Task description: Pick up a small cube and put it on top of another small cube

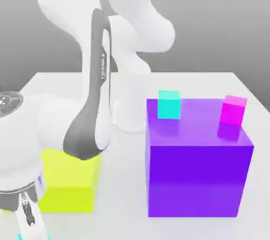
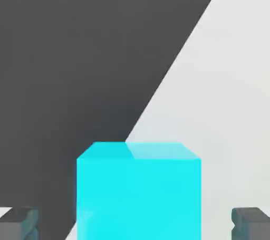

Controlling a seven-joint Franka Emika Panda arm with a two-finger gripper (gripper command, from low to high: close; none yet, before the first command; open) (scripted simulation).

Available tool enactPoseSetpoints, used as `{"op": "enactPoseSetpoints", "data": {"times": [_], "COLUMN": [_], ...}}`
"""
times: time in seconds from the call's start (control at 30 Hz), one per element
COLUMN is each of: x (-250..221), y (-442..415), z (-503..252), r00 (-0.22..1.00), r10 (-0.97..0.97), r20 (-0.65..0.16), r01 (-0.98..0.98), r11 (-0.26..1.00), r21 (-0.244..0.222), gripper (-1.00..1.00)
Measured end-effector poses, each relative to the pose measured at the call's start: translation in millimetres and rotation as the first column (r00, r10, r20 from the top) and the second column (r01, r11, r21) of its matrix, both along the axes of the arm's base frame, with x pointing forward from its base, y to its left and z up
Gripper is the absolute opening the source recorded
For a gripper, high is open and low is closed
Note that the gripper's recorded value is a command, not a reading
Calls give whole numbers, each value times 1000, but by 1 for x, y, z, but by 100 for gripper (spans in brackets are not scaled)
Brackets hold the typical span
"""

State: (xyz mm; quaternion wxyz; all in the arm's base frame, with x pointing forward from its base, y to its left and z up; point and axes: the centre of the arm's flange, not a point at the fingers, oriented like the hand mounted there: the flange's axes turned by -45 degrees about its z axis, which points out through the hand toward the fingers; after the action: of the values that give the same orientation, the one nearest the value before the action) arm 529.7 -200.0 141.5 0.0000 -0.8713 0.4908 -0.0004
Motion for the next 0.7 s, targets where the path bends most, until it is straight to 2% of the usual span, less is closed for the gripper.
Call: {"op": "enactPoseSetpoints", "data": {"times": [0.2, 0.33, 0.5, 0.53, 0.7], "x": [0, 0, 10, 10, -11], "y": [0, 2, 93, 93, 225], "z": [-1, 51, 119, 119, 192], "r00": [1000, 1000, 958, 958, 765], "r10": [0, 6, 286, 286, 644], "r20": [1, 1, 7, 8, 14], "r01": [0, -6, -286, -286, -644], "r11": [1000, 1000, 958, 958, 765], "r21": [0, 1, 9, 10, 13], "gripper": [-100, -100, -100, -100, -100]}}
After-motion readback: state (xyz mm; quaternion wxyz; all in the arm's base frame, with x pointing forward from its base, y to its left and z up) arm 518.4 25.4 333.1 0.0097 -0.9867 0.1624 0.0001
